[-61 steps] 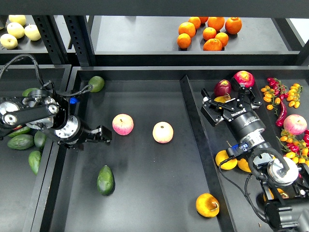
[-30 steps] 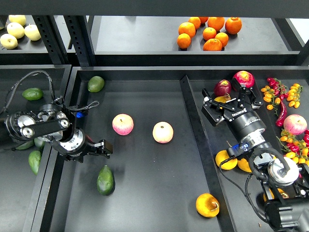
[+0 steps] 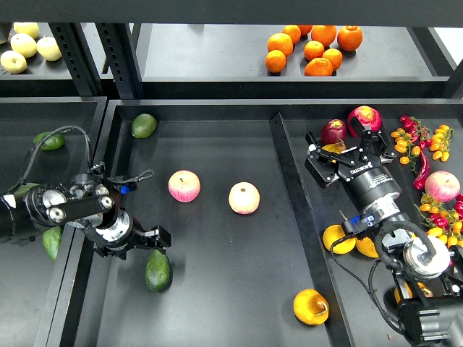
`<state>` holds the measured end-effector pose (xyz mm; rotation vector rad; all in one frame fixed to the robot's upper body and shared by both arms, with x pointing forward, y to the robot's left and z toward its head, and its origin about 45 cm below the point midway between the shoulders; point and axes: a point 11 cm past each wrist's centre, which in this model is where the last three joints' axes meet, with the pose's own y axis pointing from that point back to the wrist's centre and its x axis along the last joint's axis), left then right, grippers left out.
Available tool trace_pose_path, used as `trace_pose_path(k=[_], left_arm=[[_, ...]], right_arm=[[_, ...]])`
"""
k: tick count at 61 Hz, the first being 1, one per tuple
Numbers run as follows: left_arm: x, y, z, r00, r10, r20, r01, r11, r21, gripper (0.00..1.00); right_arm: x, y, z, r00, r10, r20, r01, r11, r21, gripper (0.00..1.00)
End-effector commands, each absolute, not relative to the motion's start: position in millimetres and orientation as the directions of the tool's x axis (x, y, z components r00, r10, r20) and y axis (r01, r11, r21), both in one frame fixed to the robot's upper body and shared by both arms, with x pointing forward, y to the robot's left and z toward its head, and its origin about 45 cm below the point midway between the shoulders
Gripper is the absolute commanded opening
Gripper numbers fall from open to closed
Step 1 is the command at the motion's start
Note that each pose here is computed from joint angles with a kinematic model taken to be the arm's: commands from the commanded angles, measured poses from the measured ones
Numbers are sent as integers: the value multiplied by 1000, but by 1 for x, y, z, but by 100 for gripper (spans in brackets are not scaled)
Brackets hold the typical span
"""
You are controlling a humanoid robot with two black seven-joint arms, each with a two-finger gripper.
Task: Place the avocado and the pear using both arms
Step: 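Lower the left gripper onto the avocado and close it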
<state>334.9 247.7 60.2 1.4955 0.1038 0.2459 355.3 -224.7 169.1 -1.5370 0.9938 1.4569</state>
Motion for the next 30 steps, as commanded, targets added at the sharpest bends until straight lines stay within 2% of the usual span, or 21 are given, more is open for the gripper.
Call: trace_pose_path(k=[1, 30], left_arm=[[333, 245, 55, 971, 227, 78, -92, 54, 994, 99], [324, 241, 39, 972, 228, 61, -70, 35, 997, 99]], right_arm=[[355, -225, 169, 38, -25, -999, -921, -388, -25, 100], [354, -225, 168, 36, -25, -999, -922, -387, -24, 100]])
